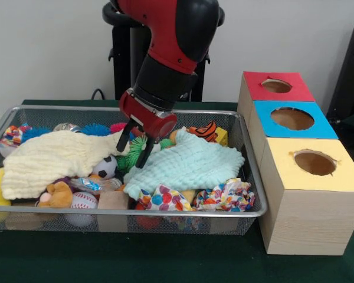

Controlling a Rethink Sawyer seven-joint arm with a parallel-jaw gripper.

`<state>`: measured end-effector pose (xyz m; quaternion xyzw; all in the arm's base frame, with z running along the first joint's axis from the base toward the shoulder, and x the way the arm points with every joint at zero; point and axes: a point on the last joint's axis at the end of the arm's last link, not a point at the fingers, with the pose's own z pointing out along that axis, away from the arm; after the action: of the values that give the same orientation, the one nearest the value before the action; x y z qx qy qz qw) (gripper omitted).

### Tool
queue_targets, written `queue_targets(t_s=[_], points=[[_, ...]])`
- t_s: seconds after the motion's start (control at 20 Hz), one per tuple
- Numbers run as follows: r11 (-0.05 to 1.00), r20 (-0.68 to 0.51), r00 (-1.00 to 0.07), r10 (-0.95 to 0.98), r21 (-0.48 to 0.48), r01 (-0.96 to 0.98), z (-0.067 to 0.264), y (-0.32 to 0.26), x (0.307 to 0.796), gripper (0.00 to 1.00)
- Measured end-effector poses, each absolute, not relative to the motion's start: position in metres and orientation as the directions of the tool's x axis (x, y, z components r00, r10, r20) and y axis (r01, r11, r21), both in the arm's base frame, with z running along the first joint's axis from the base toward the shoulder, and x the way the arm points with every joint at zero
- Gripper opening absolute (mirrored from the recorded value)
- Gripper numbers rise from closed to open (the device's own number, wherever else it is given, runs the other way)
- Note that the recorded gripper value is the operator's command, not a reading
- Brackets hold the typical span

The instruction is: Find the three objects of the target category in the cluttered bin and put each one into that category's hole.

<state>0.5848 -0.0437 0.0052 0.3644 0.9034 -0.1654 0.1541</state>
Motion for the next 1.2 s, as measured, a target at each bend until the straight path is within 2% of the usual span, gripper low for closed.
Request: queue_targets(t_s=[0.35,1.2], points=[[0.643,-0.388,-0.672,0.631,-0.225,0.732,-0.001,-0.058,0.578,1.0],[0.613,-0.403,-0.64,0.654,-0.213,0.76,0.003,-0.075,0.584,1.0]])
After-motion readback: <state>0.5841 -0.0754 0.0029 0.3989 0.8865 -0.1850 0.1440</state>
